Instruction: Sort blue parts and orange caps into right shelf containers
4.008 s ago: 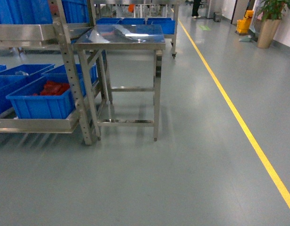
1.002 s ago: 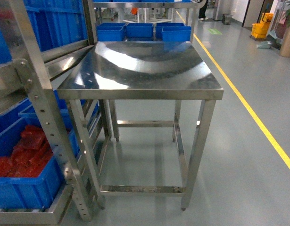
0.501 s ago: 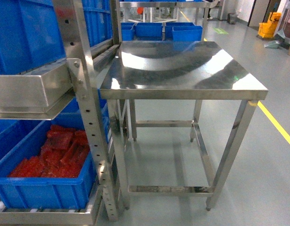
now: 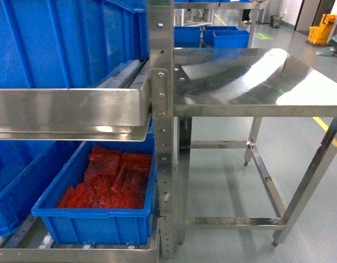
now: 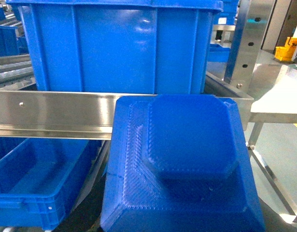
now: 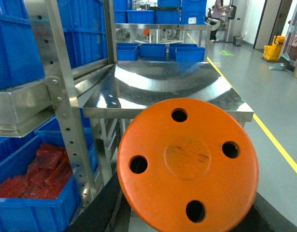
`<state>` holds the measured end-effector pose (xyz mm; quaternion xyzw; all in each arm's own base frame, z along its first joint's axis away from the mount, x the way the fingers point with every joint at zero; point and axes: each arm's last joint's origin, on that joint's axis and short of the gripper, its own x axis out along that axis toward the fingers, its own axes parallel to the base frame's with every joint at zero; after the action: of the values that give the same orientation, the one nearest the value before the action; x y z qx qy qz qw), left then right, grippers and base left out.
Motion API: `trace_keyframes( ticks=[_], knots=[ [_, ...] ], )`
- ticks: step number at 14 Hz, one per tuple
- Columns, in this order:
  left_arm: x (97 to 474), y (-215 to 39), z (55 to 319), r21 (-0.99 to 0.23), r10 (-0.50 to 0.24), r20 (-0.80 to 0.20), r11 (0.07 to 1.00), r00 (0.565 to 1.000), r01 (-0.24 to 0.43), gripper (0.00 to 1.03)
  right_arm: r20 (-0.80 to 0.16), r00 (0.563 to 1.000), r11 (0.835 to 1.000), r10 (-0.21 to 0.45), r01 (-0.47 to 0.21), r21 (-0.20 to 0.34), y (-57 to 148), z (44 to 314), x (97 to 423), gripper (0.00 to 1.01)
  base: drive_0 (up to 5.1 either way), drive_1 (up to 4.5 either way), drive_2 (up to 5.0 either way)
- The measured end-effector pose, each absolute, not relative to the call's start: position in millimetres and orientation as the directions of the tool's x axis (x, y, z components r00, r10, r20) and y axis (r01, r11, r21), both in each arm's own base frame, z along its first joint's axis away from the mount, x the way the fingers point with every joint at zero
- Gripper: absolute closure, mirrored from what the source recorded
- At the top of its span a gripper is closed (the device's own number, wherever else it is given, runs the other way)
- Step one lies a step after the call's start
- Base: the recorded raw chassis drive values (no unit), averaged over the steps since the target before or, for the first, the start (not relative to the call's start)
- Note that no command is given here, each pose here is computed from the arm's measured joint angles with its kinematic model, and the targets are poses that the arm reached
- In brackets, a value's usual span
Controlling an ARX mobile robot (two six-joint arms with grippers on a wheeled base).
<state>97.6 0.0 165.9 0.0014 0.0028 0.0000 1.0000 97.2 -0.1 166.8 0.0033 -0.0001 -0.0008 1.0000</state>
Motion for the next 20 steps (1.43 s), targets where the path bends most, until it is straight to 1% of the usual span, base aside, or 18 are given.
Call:
trace_keyframes(
  ticks=[20],
  knots=[
    [97.6, 0.0, 166.1, 0.003, 0.001, -0.004, 1.000, 1.000, -0.001, 0.61, 0.006, 1.000, 1.000, 0.000, 0.000, 0.007, 0.0, 167.4, 97.2, 0.58, -5.1, 2.36, 2.4]
  ],
)
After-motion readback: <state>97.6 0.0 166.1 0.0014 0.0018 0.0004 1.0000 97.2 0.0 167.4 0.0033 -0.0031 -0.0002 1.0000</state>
